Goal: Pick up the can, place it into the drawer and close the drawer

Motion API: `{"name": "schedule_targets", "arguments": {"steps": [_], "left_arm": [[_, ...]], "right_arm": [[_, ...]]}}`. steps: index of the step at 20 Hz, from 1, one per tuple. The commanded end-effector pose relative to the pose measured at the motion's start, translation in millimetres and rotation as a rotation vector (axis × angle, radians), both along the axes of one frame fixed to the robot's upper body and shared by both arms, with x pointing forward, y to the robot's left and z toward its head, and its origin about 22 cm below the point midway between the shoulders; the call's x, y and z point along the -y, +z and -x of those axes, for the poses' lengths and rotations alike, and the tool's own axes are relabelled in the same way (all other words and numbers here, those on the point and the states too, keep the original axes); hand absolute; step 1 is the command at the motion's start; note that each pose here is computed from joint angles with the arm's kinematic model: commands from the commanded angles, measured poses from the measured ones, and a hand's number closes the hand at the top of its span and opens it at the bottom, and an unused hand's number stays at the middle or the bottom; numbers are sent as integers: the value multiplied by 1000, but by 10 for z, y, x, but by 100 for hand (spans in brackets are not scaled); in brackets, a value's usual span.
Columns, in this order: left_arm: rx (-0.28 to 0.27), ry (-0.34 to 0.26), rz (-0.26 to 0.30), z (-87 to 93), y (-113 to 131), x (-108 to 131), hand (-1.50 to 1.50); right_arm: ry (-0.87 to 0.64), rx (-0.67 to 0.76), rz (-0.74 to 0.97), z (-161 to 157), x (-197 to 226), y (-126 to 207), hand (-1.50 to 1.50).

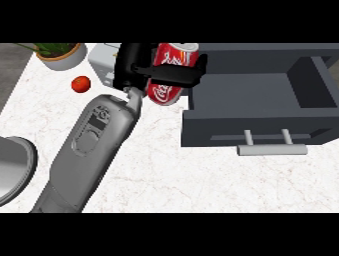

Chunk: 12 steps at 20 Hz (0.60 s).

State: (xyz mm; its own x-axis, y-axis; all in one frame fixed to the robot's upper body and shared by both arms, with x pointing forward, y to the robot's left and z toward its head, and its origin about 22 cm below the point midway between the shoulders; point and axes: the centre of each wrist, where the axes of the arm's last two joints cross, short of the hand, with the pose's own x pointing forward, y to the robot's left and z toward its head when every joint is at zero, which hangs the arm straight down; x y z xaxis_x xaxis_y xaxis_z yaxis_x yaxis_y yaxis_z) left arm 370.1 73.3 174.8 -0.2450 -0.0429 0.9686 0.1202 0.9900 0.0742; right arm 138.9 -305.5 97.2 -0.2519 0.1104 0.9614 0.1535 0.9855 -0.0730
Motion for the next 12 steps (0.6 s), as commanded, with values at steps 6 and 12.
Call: {"name": "schedule_targets", "arguments": {"steps": [6, 12], "left_arm": [[-1, 20, -23, -201, 473, 528, 150], [8, 34, -66, -277, 600, 798, 150]], "right_arm": [[10, -13, -2, -56, -162, 97, -150], [23, 20, -3, -155, -31, -63, -150]]}}
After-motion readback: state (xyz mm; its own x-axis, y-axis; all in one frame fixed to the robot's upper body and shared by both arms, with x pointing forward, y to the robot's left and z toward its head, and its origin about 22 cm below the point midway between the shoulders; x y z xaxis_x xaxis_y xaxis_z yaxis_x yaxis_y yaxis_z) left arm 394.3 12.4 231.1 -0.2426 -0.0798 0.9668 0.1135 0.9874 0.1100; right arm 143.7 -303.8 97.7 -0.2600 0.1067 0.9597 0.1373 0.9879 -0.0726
